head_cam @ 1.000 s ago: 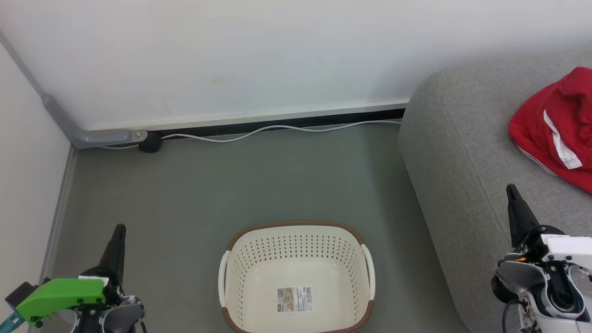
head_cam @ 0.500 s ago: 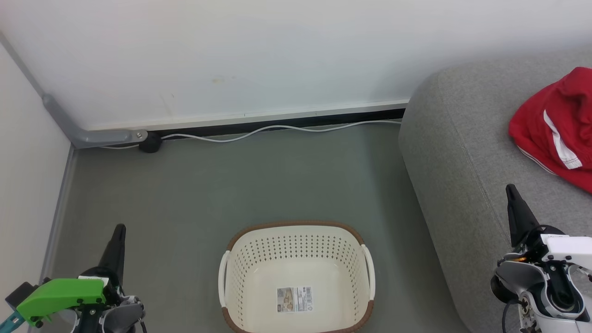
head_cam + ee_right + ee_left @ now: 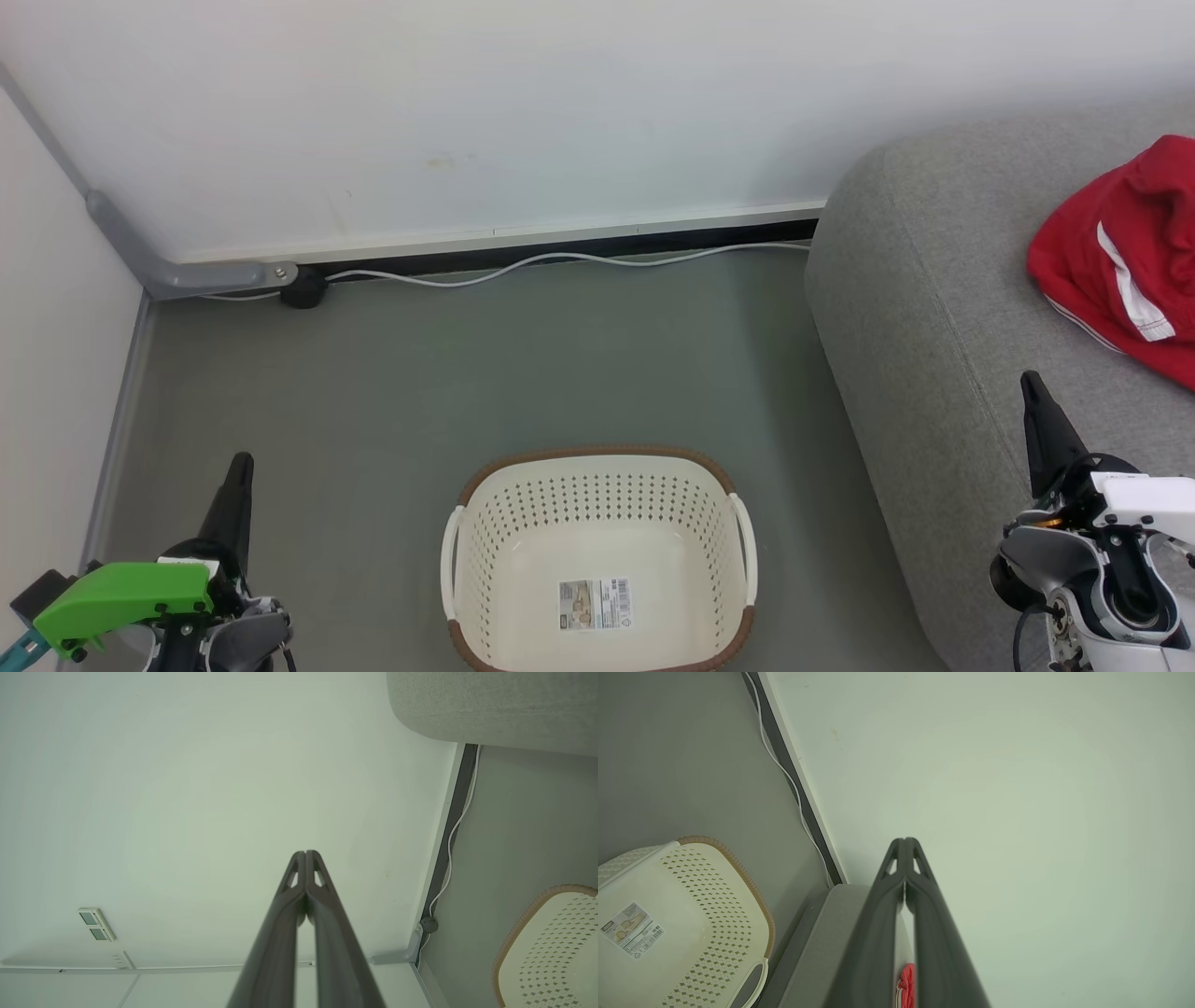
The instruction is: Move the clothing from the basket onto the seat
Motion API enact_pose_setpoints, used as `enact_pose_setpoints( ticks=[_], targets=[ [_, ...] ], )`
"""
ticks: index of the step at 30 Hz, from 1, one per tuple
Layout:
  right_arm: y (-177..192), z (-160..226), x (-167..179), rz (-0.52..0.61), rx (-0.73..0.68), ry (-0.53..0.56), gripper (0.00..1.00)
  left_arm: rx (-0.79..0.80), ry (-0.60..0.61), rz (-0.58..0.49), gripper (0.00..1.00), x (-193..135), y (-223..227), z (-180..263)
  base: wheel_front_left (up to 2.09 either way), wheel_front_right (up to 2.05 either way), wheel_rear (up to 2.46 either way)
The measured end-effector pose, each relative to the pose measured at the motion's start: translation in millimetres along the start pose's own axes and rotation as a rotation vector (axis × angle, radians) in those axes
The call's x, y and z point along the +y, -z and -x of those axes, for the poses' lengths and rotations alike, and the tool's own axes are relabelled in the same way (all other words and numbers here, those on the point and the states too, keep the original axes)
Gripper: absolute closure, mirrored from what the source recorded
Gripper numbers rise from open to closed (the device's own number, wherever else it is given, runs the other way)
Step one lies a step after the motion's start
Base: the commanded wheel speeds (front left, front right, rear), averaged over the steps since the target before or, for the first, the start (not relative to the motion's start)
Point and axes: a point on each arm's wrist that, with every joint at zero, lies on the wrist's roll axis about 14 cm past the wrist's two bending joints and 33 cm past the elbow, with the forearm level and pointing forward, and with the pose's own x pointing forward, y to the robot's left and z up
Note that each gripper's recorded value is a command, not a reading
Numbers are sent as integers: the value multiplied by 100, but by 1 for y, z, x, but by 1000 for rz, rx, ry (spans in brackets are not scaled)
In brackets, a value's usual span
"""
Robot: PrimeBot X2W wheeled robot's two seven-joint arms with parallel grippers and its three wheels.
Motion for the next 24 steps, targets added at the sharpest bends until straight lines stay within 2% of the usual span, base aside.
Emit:
enact_pose_setpoints(
  ticks=[24],
  targets=[
    [0,0,1,-1,0,-2,100,-2,-1,1,100,0,-1,0,0,0,0]
  ],
)
